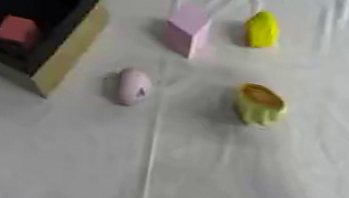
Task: Pick up objects on the table and place them in the box.
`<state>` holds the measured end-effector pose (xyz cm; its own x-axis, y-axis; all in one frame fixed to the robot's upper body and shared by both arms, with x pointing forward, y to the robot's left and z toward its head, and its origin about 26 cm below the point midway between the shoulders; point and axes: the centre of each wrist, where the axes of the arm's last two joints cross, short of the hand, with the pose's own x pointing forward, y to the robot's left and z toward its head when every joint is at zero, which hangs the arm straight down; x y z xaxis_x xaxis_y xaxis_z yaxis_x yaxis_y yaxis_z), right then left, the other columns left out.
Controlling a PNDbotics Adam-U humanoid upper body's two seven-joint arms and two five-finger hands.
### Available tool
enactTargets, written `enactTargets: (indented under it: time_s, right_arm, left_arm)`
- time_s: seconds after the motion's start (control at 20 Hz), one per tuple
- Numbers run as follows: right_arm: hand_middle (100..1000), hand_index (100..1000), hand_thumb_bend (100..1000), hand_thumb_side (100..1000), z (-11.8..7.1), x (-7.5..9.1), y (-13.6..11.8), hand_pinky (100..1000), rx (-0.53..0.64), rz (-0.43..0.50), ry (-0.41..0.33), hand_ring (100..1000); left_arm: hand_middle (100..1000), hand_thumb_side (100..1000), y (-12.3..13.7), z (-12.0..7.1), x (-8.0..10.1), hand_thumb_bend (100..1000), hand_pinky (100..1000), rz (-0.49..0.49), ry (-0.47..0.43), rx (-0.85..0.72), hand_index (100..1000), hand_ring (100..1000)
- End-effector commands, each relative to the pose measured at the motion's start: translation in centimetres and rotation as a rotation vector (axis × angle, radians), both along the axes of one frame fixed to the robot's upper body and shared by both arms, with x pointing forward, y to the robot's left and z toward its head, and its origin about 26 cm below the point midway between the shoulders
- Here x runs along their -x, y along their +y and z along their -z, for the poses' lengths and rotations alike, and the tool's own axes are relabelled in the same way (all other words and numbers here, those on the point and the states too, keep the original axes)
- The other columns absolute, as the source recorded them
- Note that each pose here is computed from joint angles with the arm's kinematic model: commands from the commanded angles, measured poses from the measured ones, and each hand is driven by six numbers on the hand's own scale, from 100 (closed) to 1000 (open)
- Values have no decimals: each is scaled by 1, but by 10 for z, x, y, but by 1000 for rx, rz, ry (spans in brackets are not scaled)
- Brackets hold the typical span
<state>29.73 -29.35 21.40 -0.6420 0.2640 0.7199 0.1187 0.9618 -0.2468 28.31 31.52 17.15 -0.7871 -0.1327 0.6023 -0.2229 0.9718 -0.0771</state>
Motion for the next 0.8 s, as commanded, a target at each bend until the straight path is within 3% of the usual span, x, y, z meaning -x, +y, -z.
enactTargets:
  time_s: [0.05,0.15,0.25,0.6,0.8]
  right_arm:
    - [608,730,100,767,-11,2,-2,785,39,-1,-40,705]
    - [616,740,100,752,-14,2,-4,786,95,9,-55,713]
    - [629,753,100,764,-18,3,-6,791,225,24,-78,726]
    - [728,808,100,805,-31,6,-13,812,908,51,-142,798]
    - [751,819,100,751,-33,9,-17,815,1150,74,-108,813]
  left_arm:
    - [618,559,1,-6,2,404,708,2,-20,-20,801,661]
    - [618,559,1,-6,2,404,708,3,-19,-22,801,662]
    - [618,560,1,-6,2,403,708,4,-19,-24,801,662]
    - [619,560,0,-7,2,401,708,13,-16,-35,801,663]
    - [620,561,0,-7,2,402,708,18,-14,-41,801,663]
